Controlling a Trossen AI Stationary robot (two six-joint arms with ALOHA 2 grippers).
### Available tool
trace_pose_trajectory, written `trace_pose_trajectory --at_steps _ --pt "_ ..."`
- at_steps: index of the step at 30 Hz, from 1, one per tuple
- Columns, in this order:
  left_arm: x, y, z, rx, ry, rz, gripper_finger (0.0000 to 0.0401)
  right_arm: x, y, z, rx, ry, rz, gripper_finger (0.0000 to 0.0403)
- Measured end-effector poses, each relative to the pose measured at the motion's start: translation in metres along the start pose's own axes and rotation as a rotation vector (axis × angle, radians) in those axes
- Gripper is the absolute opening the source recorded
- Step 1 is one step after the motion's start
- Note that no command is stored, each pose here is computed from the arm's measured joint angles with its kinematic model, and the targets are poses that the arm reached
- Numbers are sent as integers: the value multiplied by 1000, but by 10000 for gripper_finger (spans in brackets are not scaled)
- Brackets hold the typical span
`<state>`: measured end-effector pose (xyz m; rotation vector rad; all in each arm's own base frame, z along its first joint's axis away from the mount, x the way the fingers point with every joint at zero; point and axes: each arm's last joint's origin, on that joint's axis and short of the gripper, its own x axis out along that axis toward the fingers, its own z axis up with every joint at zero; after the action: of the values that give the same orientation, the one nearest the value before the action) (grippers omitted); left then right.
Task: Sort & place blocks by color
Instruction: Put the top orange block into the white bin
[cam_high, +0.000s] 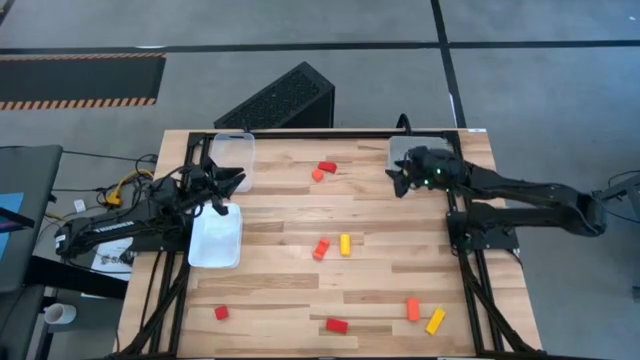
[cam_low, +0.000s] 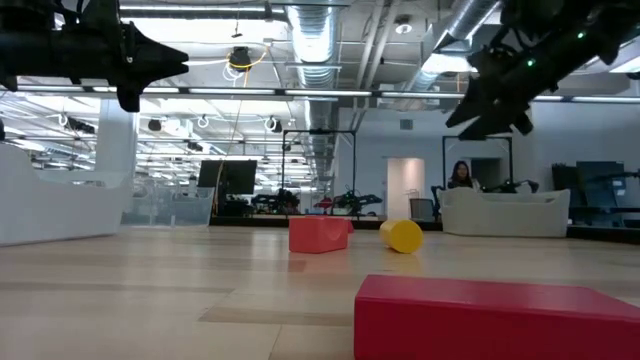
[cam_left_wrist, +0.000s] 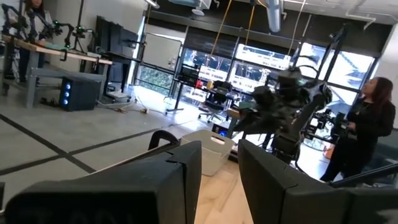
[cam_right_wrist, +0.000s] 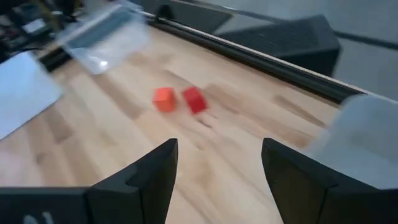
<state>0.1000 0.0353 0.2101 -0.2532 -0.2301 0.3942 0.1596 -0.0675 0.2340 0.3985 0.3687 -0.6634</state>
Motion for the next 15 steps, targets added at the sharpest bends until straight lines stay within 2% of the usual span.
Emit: trace_pose_trajectory --at_steps 9,15 --pt "0 0 0 0 -2 3 93 -4 34 -12 -84 -19 87 255" --pt "0 0 1 4 -7 4 93 -4 44 -18 -88 -21 78 255"
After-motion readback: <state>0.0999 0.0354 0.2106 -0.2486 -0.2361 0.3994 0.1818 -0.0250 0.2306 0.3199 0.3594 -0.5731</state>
